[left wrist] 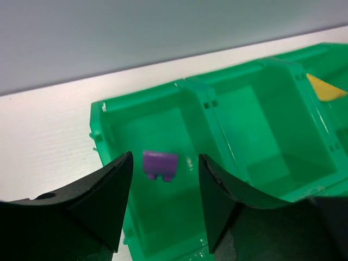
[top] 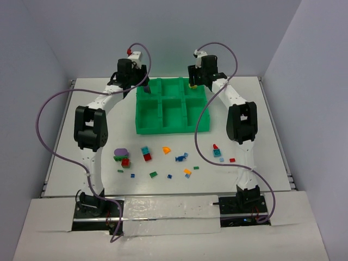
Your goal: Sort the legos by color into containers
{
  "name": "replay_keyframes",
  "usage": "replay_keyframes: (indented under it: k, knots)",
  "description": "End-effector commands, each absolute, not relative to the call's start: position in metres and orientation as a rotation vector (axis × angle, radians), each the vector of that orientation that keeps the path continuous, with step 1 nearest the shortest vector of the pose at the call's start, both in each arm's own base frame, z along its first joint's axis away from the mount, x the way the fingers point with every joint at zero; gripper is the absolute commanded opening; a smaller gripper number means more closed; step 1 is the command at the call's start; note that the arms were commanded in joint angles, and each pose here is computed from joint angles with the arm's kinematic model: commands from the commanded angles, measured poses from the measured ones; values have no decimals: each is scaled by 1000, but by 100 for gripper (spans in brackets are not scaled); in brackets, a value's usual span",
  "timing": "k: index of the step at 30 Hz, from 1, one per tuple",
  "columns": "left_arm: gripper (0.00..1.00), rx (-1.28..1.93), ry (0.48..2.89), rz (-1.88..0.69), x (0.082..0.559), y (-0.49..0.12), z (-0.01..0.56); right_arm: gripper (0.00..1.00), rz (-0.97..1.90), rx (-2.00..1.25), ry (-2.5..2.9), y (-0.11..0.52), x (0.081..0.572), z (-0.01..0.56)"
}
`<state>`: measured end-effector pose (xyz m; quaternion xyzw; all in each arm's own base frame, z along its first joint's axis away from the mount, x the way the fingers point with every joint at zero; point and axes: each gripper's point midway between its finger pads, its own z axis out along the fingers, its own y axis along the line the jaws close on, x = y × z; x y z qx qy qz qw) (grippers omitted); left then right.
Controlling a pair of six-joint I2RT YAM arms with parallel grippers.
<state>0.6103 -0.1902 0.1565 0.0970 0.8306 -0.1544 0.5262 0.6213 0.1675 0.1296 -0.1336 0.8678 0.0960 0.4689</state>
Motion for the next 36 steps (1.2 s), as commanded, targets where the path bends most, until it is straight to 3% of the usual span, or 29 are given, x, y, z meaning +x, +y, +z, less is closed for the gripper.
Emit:
replay_keyframes:
  k: [1,8,13,18,26,29,36]
  knots:
    - [67,249,1903,-382,615,-195,203,71,259,-324,2032,177,632,165]
    - [73,296,1873,-449,580,-186,254,82,357,-332,1934,186,608,241]
    - [79,458,1884,-602,518,-161,285,100,418,-404,1874,190,573,290]
    - [80,748,1940,-640,444,-113,265,100,464,-490,1914,188,523,297]
    - [79,1315,2102,-564,282,-83,155,100,580,-532,2058,187,456,254]
    - [79,1369,2132,-553,263,-77,132,100,609,-531,2079,187,442,249]
    - [82,995,2392,-460,266,-73,113,100,609,-518,2109,181,420,243]
